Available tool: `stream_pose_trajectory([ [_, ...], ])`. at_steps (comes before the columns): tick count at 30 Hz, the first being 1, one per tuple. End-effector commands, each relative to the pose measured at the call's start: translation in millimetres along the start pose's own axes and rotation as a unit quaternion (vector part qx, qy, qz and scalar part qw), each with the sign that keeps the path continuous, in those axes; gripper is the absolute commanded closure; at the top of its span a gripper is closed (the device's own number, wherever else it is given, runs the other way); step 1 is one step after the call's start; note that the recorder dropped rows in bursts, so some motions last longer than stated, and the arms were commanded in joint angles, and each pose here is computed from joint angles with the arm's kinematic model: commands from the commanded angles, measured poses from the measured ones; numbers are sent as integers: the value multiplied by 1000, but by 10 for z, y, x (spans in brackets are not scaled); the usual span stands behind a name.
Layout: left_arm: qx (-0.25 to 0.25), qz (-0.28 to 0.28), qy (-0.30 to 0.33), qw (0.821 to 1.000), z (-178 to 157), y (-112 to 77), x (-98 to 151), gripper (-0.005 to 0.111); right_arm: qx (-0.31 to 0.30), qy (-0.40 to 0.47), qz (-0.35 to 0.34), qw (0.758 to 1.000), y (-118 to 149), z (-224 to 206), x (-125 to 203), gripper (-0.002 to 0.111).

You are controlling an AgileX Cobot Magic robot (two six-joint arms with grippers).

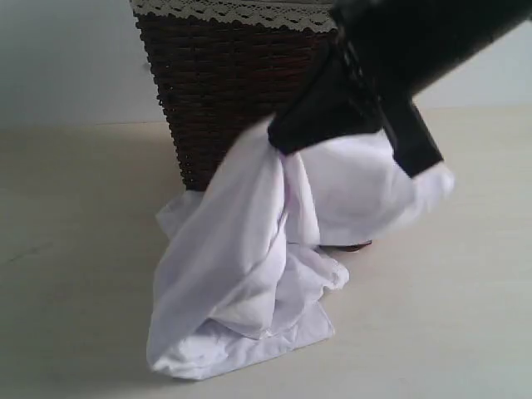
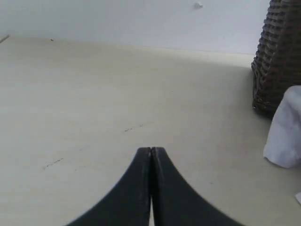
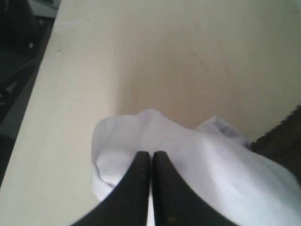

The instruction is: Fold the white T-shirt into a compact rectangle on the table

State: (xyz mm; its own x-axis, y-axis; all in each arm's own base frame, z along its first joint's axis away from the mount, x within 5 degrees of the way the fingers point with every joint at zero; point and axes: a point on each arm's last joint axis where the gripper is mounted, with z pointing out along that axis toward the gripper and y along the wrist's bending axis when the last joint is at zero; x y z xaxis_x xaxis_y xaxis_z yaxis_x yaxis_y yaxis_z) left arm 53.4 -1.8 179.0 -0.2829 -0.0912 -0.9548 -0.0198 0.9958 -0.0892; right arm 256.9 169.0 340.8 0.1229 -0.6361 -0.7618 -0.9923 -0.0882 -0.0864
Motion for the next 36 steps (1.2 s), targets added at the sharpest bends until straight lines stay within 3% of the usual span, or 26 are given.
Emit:
stream_pose_trajectory([
  [1,0,-3,-9,1000,-8,-1,-19,107,-21,-3,-13,1000,93,111,121,108],
  [10,0,-3,-9,1000,-8,-1,-19,107,15,187,-25,982,111,-160,453,108],
  [18,0,-3,-9,1000,-8,-1,-19,107,92,346,35,933,-26,-945,1207,108],
  [23,0,-3,-9,1000,-8,-1,-19,107,89,427,61,898,27,-1384,1676,108],
  [26,0,-3,-9,1000,-8,-1,-19,107,90,440,86,889,74,-1543,1862,108],
  [28,0,-3,-9,1000,-8,-1,-19,107,94,441,109,886,110,-1634,1976,102],
  [32,0,-3,-9,1000,-8,-1,-19,107,104,436,138,883,90,-1646,2069,62],
  [33,0,-3,-9,1000,-8,-1,-19,107,153,425,149,880,13,-1648,2070,50],
  [34,0,-3,-9,1000,-8,-1,-19,107,170,417,154,879,-13,-1647,2064,47],
  [36,0,-3,-9,1000,-8,-1,-19,107,247,303,140,909,-60,-1616,1736,45],
])
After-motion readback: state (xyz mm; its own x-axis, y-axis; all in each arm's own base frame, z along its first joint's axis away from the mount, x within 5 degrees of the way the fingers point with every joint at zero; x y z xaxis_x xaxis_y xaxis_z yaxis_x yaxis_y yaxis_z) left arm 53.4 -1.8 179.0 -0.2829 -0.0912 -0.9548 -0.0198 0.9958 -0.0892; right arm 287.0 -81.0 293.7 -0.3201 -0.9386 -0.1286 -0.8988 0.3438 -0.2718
